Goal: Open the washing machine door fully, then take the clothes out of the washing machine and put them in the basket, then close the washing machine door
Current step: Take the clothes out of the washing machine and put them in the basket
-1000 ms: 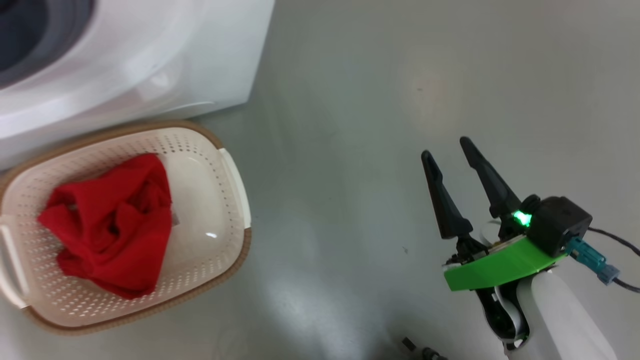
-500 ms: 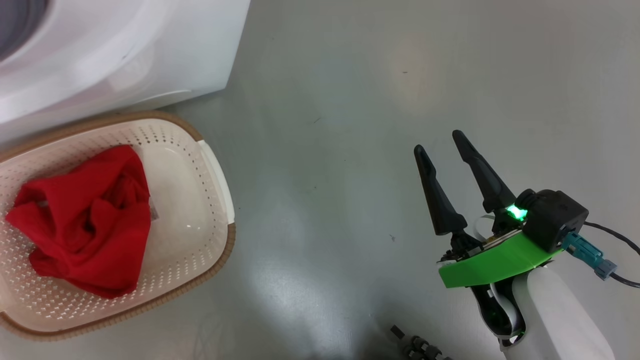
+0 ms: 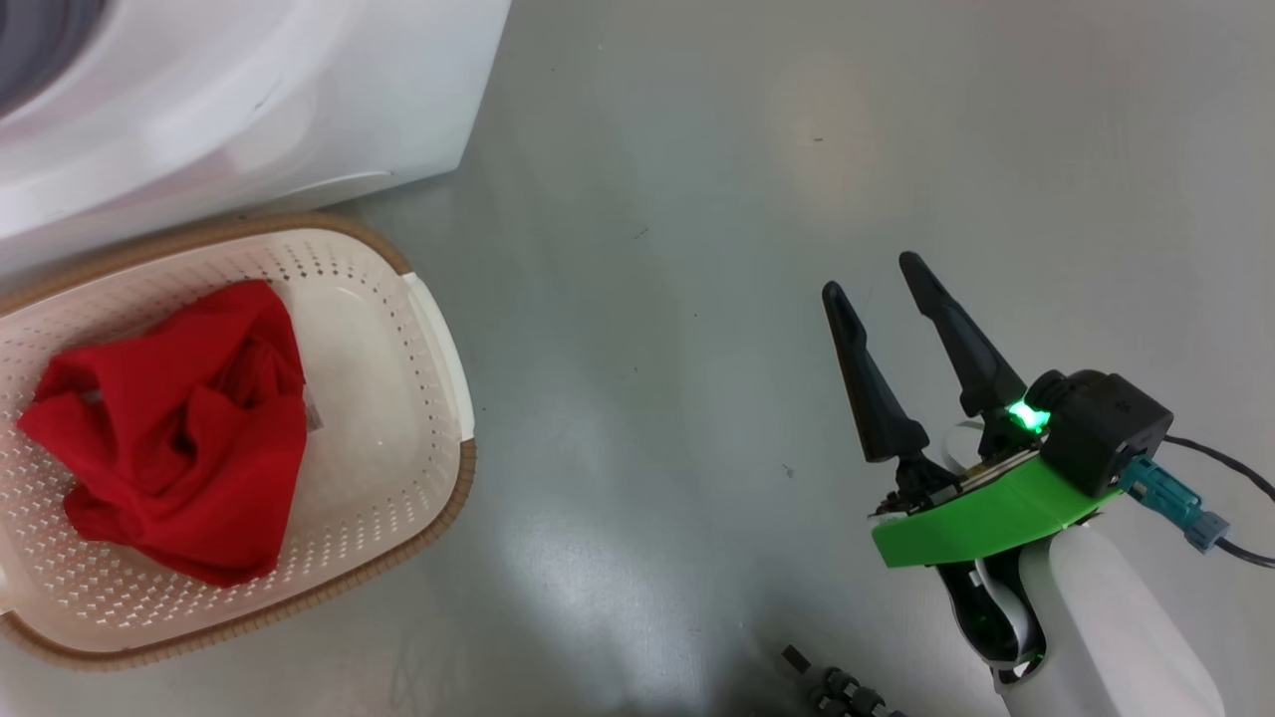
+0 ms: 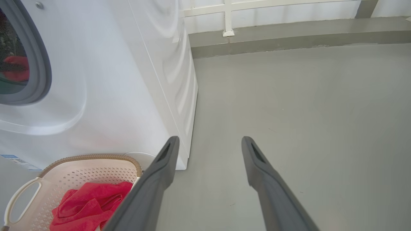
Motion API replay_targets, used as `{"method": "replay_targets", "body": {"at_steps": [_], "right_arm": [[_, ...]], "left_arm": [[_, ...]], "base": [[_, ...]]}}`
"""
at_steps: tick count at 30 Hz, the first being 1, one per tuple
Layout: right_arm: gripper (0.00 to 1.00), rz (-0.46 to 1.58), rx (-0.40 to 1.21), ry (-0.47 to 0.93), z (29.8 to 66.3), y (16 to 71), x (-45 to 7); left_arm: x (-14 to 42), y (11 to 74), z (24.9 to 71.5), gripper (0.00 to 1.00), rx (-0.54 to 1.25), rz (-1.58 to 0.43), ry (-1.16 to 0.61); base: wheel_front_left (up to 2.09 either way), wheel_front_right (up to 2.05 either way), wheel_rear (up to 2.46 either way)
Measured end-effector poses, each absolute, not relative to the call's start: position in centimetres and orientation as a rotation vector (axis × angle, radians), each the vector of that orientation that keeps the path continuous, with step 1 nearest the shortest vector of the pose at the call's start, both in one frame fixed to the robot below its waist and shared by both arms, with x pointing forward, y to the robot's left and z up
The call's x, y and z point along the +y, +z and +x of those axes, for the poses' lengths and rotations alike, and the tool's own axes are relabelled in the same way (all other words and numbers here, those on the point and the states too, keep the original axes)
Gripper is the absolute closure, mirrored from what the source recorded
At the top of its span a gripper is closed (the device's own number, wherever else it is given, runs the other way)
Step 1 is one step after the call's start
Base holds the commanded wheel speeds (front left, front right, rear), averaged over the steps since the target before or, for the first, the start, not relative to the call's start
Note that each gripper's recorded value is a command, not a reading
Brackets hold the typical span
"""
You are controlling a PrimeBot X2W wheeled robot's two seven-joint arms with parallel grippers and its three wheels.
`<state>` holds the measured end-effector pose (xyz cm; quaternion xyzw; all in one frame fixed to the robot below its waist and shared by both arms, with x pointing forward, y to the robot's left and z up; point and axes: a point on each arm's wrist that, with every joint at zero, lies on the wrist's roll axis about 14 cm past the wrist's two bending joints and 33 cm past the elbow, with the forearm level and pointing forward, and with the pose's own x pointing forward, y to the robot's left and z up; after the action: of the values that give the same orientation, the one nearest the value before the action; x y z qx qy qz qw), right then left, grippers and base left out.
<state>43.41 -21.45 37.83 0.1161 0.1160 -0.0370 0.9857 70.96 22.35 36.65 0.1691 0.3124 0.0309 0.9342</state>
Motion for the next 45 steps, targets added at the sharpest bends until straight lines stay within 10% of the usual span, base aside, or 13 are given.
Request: {"method": "replay_targets", "body": {"at_steps": [45], "right_arm": [[0.00, 0.194, 0.124, 0.060, 43.7, 42.3, -17.8]], "left_arm": [[18.9, 46.1, 64.4, 1.00, 0.119, -0.015, -0.002]], "base": [[0.00, 0.00, 0.00]]}}
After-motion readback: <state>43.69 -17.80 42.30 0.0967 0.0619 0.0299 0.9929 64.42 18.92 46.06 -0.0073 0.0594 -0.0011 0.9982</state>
